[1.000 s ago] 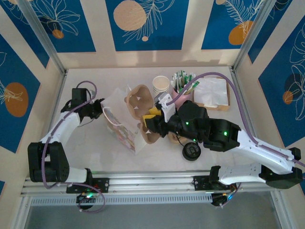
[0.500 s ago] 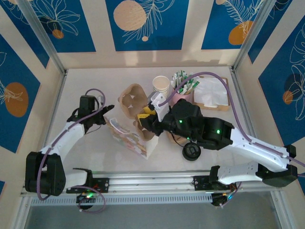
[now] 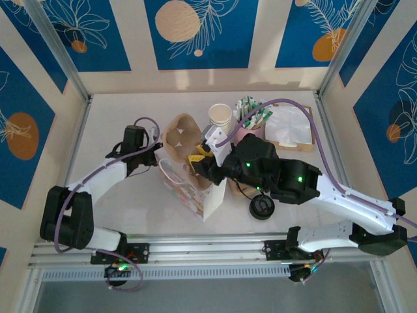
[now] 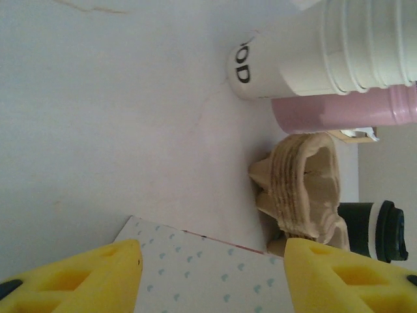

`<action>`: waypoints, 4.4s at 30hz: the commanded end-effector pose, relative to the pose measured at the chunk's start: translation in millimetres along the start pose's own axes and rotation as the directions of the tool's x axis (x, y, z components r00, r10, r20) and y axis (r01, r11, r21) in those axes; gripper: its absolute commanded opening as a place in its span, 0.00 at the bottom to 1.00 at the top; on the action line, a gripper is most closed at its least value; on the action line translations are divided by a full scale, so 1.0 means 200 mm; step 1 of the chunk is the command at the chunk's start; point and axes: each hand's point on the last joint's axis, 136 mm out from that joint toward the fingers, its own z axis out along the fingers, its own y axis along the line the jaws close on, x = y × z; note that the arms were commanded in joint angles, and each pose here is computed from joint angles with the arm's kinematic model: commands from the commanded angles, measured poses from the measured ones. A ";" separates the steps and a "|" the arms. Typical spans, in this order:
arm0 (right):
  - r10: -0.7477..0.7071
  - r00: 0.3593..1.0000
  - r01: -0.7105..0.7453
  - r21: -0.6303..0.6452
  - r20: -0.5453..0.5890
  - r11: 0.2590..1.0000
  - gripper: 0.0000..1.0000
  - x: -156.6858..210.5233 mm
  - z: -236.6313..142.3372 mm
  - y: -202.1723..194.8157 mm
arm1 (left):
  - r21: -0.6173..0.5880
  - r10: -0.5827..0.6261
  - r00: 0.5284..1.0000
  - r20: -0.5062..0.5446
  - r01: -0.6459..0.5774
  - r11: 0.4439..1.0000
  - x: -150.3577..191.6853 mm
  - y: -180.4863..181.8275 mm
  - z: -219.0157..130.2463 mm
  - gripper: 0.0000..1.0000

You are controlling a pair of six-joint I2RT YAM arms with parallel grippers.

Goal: Pack the takeout coffee

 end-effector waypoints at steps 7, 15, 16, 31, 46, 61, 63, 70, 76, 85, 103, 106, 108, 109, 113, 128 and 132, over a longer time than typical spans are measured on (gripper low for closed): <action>0.015 1.000 -0.016 0.088 0.013 0.996 0.31 -0.04 0.00 -0.11 | 0.072 0.062 0.998 -0.012 -0.061 0.996 -0.02 -0.13 0.06 0.61; 0.043 0.999 -0.043 0.104 -0.004 0.994 0.30 -0.03 0.12 -0.12 | -0.042 0.161 0.986 0.035 -0.160 0.986 -0.05 -0.12 -0.06 0.89; 0.037 0.999 -0.035 0.110 -0.012 0.993 0.30 -0.02 0.14 -0.12 | -0.070 0.179 0.983 0.036 -0.176 0.982 -0.06 -0.11 -0.08 0.92; 0.022 0.998 -0.015 0.118 -0.062 0.993 0.30 0.03 0.22 -0.11 | -0.279 0.199 0.966 0.166 -0.148 0.949 -0.18 -0.04 -0.37 1.00; -0.031 0.993 0.026 0.047 0.110 0.999 0.30 -0.24 0.03 0.07 | -0.275 0.195 0.963 0.187 -0.139 0.951 -0.17 -0.07 -0.45 1.00; -0.025 0.999 0.025 0.017 -0.031 1.000 0.30 -0.06 0.21 -0.03 | -0.291 0.210 0.961 0.177 -0.153 0.944 -0.16 -0.07 -0.47 1.00; -0.022 0.999 0.022 0.002 -0.048 1.000 0.30 -0.04 0.23 -0.03 | -0.292 0.214 0.961 0.176 -0.157 0.943 -0.16 -0.07 -0.47 1.00; -0.055 0.990 0.052 -0.026 -0.130 0.998 0.29 0.08 0.31 0.00 | -0.301 0.213 0.961 0.174 -0.154 0.941 -0.16 -0.07 -0.48 1.00; -0.054 0.987 0.052 -0.014 -0.153 0.999 0.29 0.11 0.31 0.00 | -0.314 0.219 0.959 0.179 -0.155 0.937 -0.18 -0.07 -0.52 1.00; -0.063 0.997 0.064 0.013 -0.052 0.998 0.28 -0.03 0.21 0.05 | -0.315 0.215 0.961 0.173 -0.153 0.937 -0.18 -0.09 -0.55 1.00; 0.030 0.998 -0.020 -0.167 0.057 0.986 0.28 -0.13 0.11 0.21 | -0.306 0.239 0.956 0.170 -0.179 0.935 -0.17 -0.15 -0.62 1.00; 0.037 0.999 -0.034 -0.141 0.024 0.989 0.28 -0.10 0.17 0.17 | -0.307 0.252 0.953 0.165 -0.193 0.932 -0.16 -0.15 -0.64 1.00; 0.061 0.998 -0.058 -0.143 0.013 0.988 0.28 -0.08 0.20 0.15 | -0.323 0.266 0.951 0.159 -0.204 0.924 -0.16 -0.14 -0.65 1.00; 0.076 0.997 -0.074 -0.153 0.007 0.985 0.28 -0.08 0.21 0.14 | -0.335 0.268 0.950 0.159 -0.204 0.920 -0.16 -0.14 -0.66 1.00; 0.096 0.995 -0.097 -0.136 -0.014 0.986 0.28 -0.05 0.24 0.08 | -0.343 0.285 0.947 0.145 -0.222 0.913 -0.16 -0.15 -0.68 1.00; 0.095 0.988 -0.101 -0.045 -0.122 0.994 0.27 0.13 0.21 -0.08 | -0.281 0.392 0.909 0.140 -0.343 0.896 -0.15 -0.33 -0.82 1.00; 0.088 0.987 -0.093 -0.032 -0.138 0.995 0.27 0.15 0.21 -0.10 | -0.198 0.423 0.896 0.134 -0.394 0.898 -0.12 -0.42 -0.83 1.00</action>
